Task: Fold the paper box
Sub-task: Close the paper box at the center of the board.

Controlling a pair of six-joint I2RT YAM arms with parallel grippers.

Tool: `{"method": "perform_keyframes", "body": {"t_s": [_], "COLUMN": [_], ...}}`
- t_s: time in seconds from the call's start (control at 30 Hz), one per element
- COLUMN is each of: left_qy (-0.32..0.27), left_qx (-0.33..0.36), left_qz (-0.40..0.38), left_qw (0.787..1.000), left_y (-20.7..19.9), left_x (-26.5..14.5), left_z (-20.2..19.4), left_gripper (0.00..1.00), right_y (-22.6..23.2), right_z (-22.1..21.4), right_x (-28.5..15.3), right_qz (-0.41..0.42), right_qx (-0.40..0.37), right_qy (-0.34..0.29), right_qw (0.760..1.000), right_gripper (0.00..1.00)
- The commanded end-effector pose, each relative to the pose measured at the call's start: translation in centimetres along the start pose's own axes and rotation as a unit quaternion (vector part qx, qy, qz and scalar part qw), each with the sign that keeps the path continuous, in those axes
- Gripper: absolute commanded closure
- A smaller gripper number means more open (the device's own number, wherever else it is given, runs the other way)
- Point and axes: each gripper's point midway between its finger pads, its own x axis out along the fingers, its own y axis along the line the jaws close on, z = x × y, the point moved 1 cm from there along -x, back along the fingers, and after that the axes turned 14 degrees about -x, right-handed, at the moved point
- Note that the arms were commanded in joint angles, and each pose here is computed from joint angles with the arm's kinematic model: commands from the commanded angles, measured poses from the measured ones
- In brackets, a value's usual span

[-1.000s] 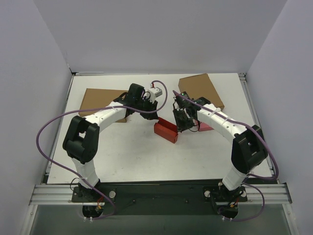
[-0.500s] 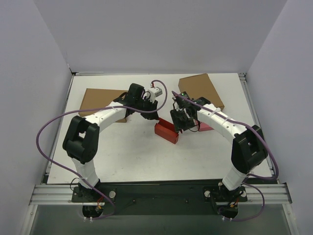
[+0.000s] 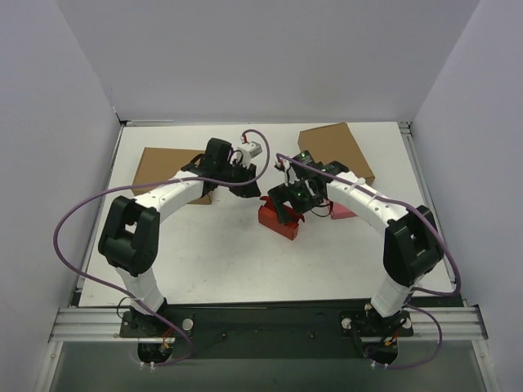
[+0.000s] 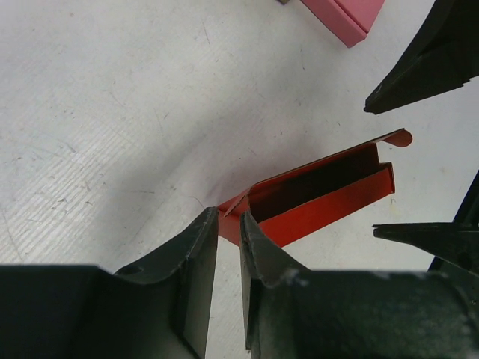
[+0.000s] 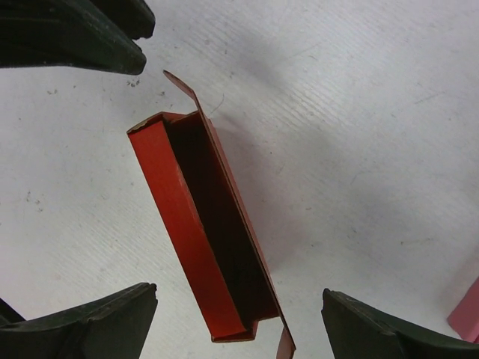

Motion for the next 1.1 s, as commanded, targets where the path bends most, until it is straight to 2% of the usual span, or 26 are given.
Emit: {"method": "perform_keyframes", "body": {"t_s": [0.0,0.2,0.37,0.43,0.53,0.57,0.63,0.67,0.73,0.83,1.07], "left_qy": [-0.047,-0.049,-0.046,-0.045,-0.043,-0.041,-0.035,-0.033,-0.028,-0.020,-0.010], "left_qx": [0.007,-0.019,-0.027,-0.028,-0.023,-0.022,-0.019,-0.019,-0.016,-0.016,-0.019], "left_qz": [-0.022,-0.029,-0.025,-0.025,-0.024,-0.026,-0.035,-0.038,-0.048,-0.055,-0.087], "left_qw": [0.999,0.998,0.998,0.998,0.998,0.999,0.999,0.999,0.998,0.998,0.996], "left_y": [-1.7,-2.1,-1.9,-1.9,-1.9,-1.9,-2.1,-2.2,-2.4,-2.6,-4.4], "left_x": [-2.1,-2.3,-2.3,-2.3,-2.4,-2.4,-2.4,-2.3,-2.4,-2.5,-4.0], "left_z": [2.5,2.5,2.1,1.9,1.8,1.6,1.3,1.1,0.8,0.3,-0.2], "left_gripper": [0.71,0.71,0.71,0.71,0.71,0.71,0.71,0.71,0.71,0.71,0.70], "right_y": [0.3,0.6,0.4,0.2,0.4,0.7,0.8,0.8,1.6,2.2,3.0], "right_z": [1.7,1.4,0.9,0.7,0.4,0.4,0.3,0.3,0.1,-0.1,0.5], "right_x": [0.0,0.9,1.5,1.8,2.0,2.1,2.0,1.9,2.1,2.1,-0.7], "right_qz": [0.020,-0.030,-0.108,-0.116,-0.112,-0.102,-0.095,-0.095,-0.064,-0.043,-0.004], "right_qx": [-0.059,-0.135,-0.194,-0.197,-0.198,-0.199,-0.203,-0.204,-0.206,-0.203,-0.174], "right_qy": [-0.019,0.004,0.040,0.048,0.052,0.049,0.047,0.046,0.040,0.034,0.000], "right_qw": [0.998,0.990,0.974,0.972,0.972,0.973,0.973,0.973,0.976,0.978,0.985], "right_gripper": [0.02,0.04,0.08,0.14,0.33,0.43,0.51,0.59,0.64,0.77,0.79]}}
